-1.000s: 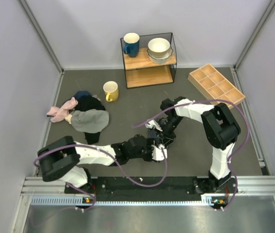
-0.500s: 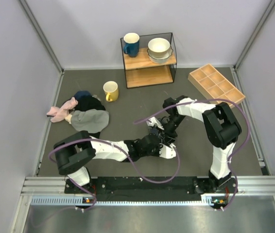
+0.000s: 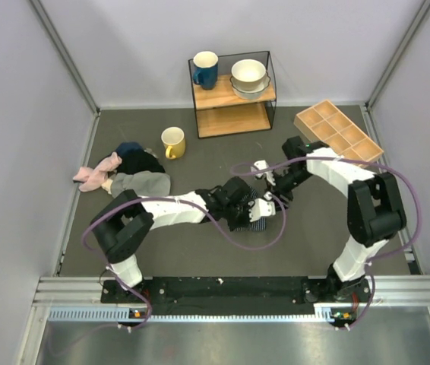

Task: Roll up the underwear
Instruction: Roll the underwear to the center of the board.

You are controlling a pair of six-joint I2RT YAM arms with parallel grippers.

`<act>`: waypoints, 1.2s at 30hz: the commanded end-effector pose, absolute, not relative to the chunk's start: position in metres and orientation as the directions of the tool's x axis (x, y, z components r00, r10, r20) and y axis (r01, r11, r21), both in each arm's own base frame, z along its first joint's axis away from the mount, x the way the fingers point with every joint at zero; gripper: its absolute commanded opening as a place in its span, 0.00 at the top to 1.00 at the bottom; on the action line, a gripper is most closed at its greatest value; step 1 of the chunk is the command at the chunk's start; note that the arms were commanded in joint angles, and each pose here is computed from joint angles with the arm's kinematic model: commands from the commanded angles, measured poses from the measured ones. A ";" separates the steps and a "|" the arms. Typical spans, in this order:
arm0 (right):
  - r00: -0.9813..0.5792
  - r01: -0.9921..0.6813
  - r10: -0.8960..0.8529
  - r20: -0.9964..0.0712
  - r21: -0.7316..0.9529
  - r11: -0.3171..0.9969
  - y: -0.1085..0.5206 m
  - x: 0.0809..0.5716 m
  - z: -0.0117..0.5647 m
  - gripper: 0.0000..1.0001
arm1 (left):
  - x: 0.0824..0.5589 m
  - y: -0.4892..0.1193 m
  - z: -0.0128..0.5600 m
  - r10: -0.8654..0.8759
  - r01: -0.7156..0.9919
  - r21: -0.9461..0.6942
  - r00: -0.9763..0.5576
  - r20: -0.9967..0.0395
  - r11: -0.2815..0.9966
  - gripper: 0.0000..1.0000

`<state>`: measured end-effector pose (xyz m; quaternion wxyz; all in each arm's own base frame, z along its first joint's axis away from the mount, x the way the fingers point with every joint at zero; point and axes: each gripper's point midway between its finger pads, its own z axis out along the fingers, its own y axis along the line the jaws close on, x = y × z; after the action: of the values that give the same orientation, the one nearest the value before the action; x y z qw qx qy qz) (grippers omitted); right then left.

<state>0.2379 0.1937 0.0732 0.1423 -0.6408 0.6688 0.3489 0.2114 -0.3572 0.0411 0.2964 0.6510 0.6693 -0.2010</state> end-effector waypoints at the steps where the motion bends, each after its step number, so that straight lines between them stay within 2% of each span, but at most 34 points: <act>1: -0.088 -0.993 -0.683 -0.725 0.115 0.006 0.185 0.262 0.106 0.47 | 0.186 -0.335 0.021 0.762 0.952 -0.265 -0.284 -0.582 0.152 1.00; 6: -0.019 -0.999 -0.645 -0.764 -0.015 0.047 0.172 0.265 0.122 0.46 | 0.196 -0.333 0.017 0.705 0.857 -0.459 -0.475 -0.526 0.235 1.00; 7: 0.046 -0.997 -0.629 -0.776 -0.077 0.022 0.174 0.264 0.130 0.46 | 0.198 -0.331 0.012 0.696 0.828 -0.505 -0.512 -0.503 0.245 1.00; 10: 0.124 -0.991 -0.576 -0.808 -0.127 -0.035 0.179 0.247 0.137 0.43 | 0.207 -0.327 0.005 0.667 0.770 -0.567 -0.589 -0.456 0.293 1.00; 16: 0.215 -0.977 -0.524 -0.824 -0.177 -0.122 0.186 0.224 0.136 0.38 | 0.217 -0.321 -0.008 0.624 0.674 -0.640 -0.690 -0.366 0.369 1.00; 20: 0.372 -0.923 -0.522 -0.768 -0.246 -0.296 0.208 0.193 0.118 0.35 | 0.226 -0.330 -0.005 0.608 0.641 -0.669 -0.716 -0.344 0.376 0.97; 24: 0.470 -0.881 -0.582 -0.664 -0.321 -0.346 0.227 0.200 0.091 0.34 | 0.231 -0.332 -0.008 0.588 0.591 -0.695 -0.753 -0.294 0.409 0.92; 29: 0.497 -0.867 -0.677 -0.543 -0.349 -0.355 0.230 0.219 0.064 0.34 | 0.238 -0.332 -0.006 0.570 0.577 -0.694 -0.770 -0.288 0.430 0.82; 32: 0.490 -0.870 -0.705 -0.512 -0.336 -0.361 0.229 0.222 0.048 0.34 | 0.242 -0.334 -0.001 0.548 0.571 -0.696 -0.782 -0.298 0.436 0.76; 36: 0.470 -0.882 -0.746 -0.472 -0.291 -0.371 0.222 0.223 0.026 0.39 | 0.256 -0.341 0.019 0.492 0.588 -0.697 -0.787 -0.373 0.411 0.67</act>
<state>0.2124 0.2249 0.0422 0.2714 -0.8130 0.4874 0.1667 0.2323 -0.3554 0.0355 0.0144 0.3433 0.8046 -0.4843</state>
